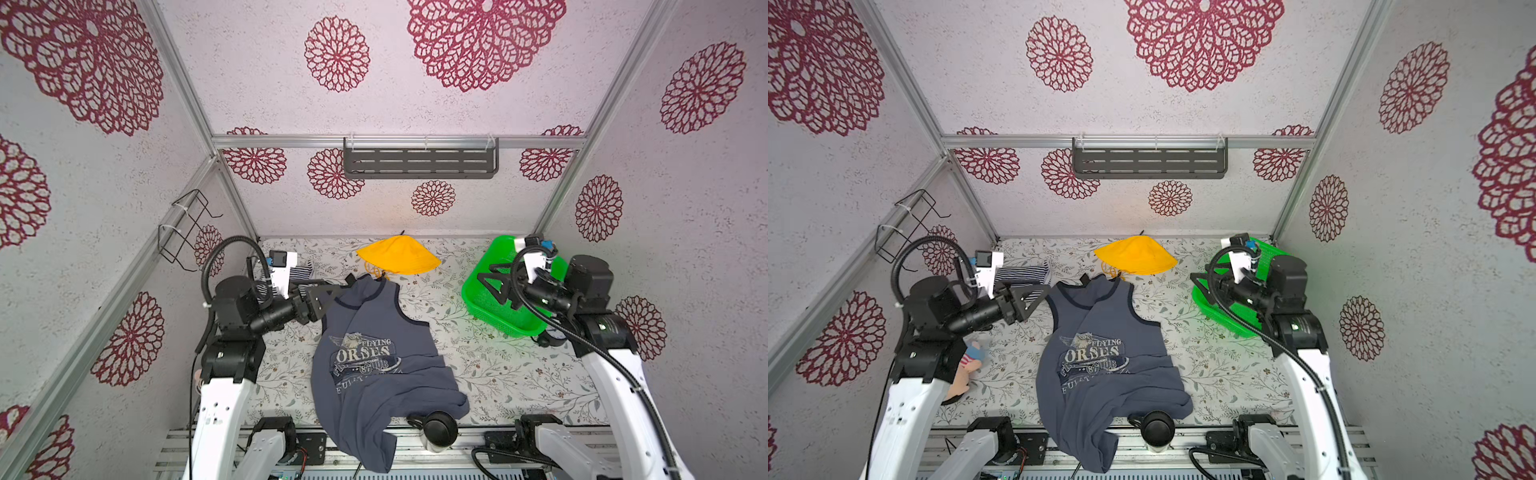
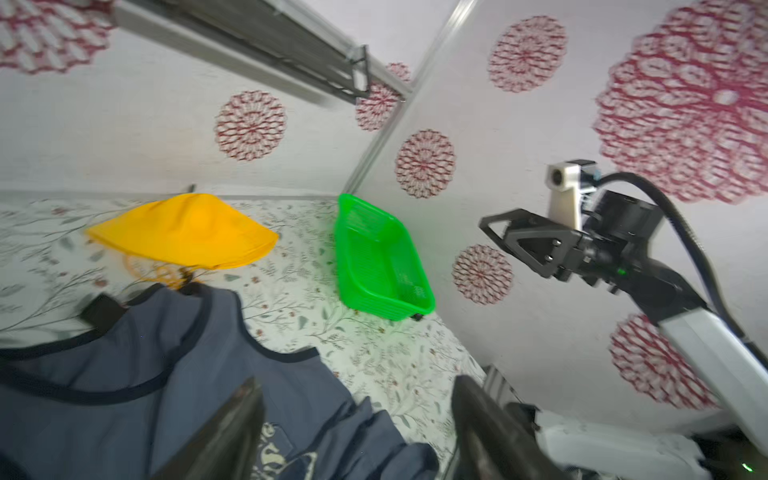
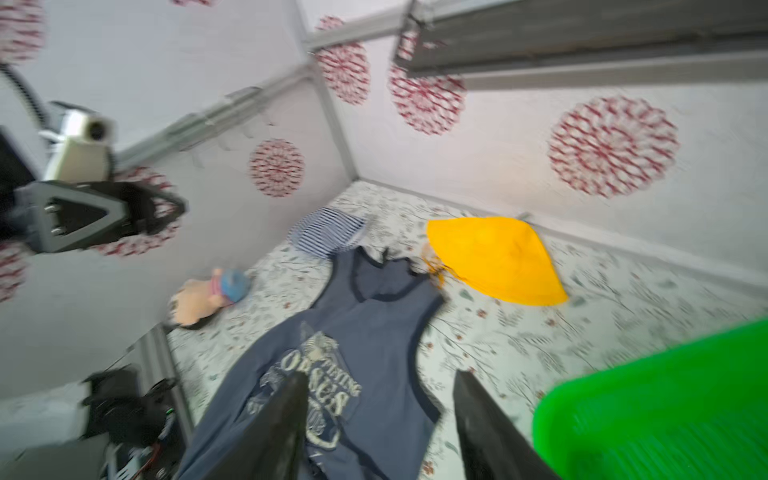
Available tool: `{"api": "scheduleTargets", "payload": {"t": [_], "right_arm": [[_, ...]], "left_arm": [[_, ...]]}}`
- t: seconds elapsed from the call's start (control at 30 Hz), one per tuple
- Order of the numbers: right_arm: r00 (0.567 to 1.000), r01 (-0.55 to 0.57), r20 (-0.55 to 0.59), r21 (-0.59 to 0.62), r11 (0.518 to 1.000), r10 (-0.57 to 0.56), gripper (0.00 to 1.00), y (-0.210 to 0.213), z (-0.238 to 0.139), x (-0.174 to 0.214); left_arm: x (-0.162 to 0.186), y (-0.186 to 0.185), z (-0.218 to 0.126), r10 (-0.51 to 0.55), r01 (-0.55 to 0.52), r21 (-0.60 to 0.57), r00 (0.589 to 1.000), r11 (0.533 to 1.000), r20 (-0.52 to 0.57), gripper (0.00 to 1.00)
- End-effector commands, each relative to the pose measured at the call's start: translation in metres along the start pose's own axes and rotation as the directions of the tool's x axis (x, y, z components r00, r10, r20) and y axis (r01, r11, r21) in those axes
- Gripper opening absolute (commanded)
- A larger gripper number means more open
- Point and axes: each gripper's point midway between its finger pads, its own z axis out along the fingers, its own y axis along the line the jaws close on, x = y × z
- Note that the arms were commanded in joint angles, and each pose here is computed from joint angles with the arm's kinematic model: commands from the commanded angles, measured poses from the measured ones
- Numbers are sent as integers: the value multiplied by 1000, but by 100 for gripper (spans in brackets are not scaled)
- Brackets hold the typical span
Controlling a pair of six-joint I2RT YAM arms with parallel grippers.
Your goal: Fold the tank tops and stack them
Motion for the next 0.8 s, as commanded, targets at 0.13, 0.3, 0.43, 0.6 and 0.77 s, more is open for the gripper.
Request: {"api": "scheduleTargets", "payload": {"t": [0.13, 0.3, 0.43, 0.6, 0.77], "right_arm": [[921, 19, -380, 267, 963, 87, 34, -11, 84, 113], [847, -81, -478, 315, 945, 232, 20, 0, 87, 187], [788, -145, -541, 300, 943, 293, 17, 23, 90, 235], [751, -183, -577, 284, 941, 320, 20, 43, 85, 267], [704, -218, -610, 299, 929, 362, 20, 48, 77, 301]], "left_arm": [[33, 114, 95, -124, 74, -447, 989, 891, -84, 42], [97, 131, 171, -155, -9, -479, 941, 878, -300, 48], [128, 162, 201, -159, -108, -558, 899, 822, -408, 88], [134, 178, 218, -117, -218, -619, 883, 755, -454, 98], [164, 209, 234, -176, -220, -669, 864, 710, -472, 96]]}}
